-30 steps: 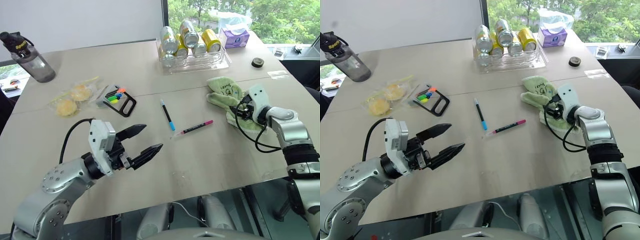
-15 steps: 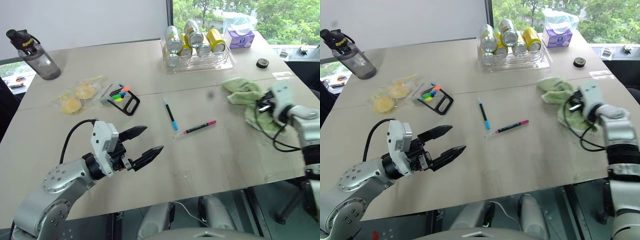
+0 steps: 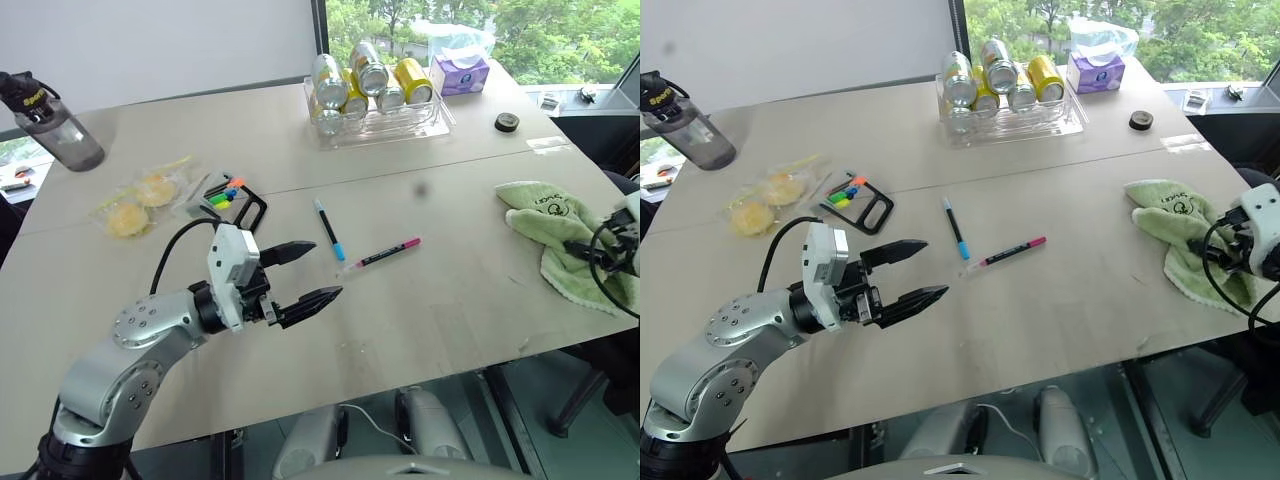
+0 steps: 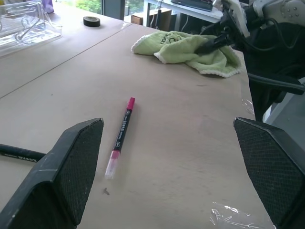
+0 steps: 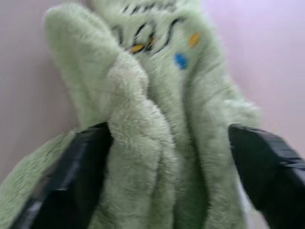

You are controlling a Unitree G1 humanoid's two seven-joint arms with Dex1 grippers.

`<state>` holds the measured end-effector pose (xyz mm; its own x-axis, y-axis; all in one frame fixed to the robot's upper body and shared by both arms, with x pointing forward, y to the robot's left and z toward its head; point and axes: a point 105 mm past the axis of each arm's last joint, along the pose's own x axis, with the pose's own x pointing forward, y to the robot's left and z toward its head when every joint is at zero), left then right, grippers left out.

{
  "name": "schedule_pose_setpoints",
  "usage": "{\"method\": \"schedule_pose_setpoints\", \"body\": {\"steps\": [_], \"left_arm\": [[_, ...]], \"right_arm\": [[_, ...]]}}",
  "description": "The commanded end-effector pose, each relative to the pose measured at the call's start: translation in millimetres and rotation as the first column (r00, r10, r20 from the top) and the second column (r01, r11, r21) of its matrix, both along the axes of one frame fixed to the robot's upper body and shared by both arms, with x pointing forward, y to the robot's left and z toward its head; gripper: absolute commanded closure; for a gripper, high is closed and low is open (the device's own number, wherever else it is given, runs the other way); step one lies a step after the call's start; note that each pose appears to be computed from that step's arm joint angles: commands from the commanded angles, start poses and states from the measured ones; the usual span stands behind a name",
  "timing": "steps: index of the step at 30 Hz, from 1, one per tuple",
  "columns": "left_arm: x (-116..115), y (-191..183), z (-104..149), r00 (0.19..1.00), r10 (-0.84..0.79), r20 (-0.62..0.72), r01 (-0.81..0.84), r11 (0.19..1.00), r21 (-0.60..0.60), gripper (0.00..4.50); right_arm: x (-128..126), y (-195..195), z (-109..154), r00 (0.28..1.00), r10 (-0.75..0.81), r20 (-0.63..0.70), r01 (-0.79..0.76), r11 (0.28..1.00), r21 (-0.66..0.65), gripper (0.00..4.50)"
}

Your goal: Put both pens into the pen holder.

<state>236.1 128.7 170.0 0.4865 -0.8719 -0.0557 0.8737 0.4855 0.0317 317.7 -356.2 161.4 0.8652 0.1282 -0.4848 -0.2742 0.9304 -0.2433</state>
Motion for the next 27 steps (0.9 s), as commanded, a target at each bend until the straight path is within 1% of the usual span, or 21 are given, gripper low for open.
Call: {"method": "schedule_pose_setpoints", "body": {"steps": [1, 3, 5, 7, 8, 10, 12, 13, 14, 16, 18, 19, 21, 22, 24, 25, 27], "left_arm": [[-2, -2, 4, 0.999, -0.019, 0.029, 0.019, 1.000, 0.002, 0.00], [-3, -2, 4, 0.999, -0.018, 0.029, 0.017, 1.000, 0.002, 0.00], [-3, -1, 4, 1.000, -0.013, 0.027, 0.012, 1.000, 0.003, 0.00], [-4, 0, 2, 1.000, -0.005, 0.023, 0.004, 1.000, 0.004, 0.00], [-4, 0, 1, 1.000, -0.002, 0.021, 0.002, 1.000, 0.005, 0.00], [-5, -1, 0, 1.000, -0.002, 0.016, 0.002, 1.000, 0.008, 0.00], [-6, -1, -1, 1.000, 0.003, 0.012, -0.003, 1.000, 0.012, 0.00], [-6, 0, -1, 1.000, 0.005, 0.011, -0.005, 1.000, 0.012, 0.00], [-8, 1, -1, 1.000, 0.005, 0.009, -0.005, 1.000, 0.017, 0.00], [-9, 5, -3, 1.000, 0.000, 0.004, 0.000, 0.999, 0.035, 0.00], [-11, 8, -5, 1.000, -0.002, 0.006, 0.001, 0.998, 0.059, 0.00], [-12, 11, -7, 1.000, 0.000, 0.002, 0.000, 0.997, 0.075, 0.00], [-15, 15, -9, 1.000, 0.002, -0.004, -0.001, 0.995, 0.098, 0.00], [-17, 17, -10, 1.000, 0.001, -0.006, 0.000, 0.994, 0.110, 0.00], [-23, 21, -13, 1.000, 0.003, -0.009, -0.002, 0.989, 0.145, 0.00], [-26, 23, -14, 1.000, 0.001, -0.017, 0.001, 0.988, 0.155, 0.00], [-33, 24, -11, 0.999, -0.008, -0.034, 0.013, 0.990, 0.142, 0.00]], "right_arm": [[-5, 12, 44, 0.992, 0.093, 0.088, -0.095, 0.995, 0.016, 0.03], [-2, 14, 60, 0.983, 0.114, 0.147, -0.117, 0.993, 0.011, 0.03], [-1, 28, 78, 0.956, 0.188, 0.224, -0.200, 0.979, 0.032, 0.03], [-2, 59, 90, 0.896, 0.334, 0.292, -0.369, 0.927, 0.069, 0.03], [-4, 76, 87, 0.863, 0.405, 0.300, -0.446, 0.892, 0.078, 0.03], [-7, 105, 73, 0.806, 0.522, 0.279, -0.561, 0.824, 0.081, 0.03], [-12, 138, 52, 0.721, 0.648, 0.245, -0.680, 0.730, 0.071, 0.03], [-13, 146, 46, 0.692, 0.682, 0.237, -0.711, 0.700, 0.065, 0.03], [-9, 159, 37, 0.660, 0.722, 0.208, -0.743, 0.668, 0.040, 0.03], [0, 178, 26, 0.597, 0.785, 0.163, -0.795, 0.607, -0.013, 0.03], [9, 196, 23, 0.536, 0.831, 0.147, -0.836, 0.547, -0.048, 0.03], [15, 210, 20, 0.490, 0.862, 0.132, -0.864, 0.501, -0.061, 0.03], [23, 228, 15, 0.428, 0.899, 0.095, -0.897, 0.435, -0.083, 0.03], [26, 233, 11, 0.407, 0.911, 0.070, -0.906, 0.412, -0.097, 0.03], [39, 242, -7, 0.410, 0.911, -0.037, -0.907, 0.403, -0.125, 0.03], [43, 245, -13, 0.410, 0.909, -0.069, -0.908, 0.400, -0.129, 0.03], [50, 258, -22, 0.392, 0.916, -0.087, -0.918, 0.383, -0.105, 0.03]]}}
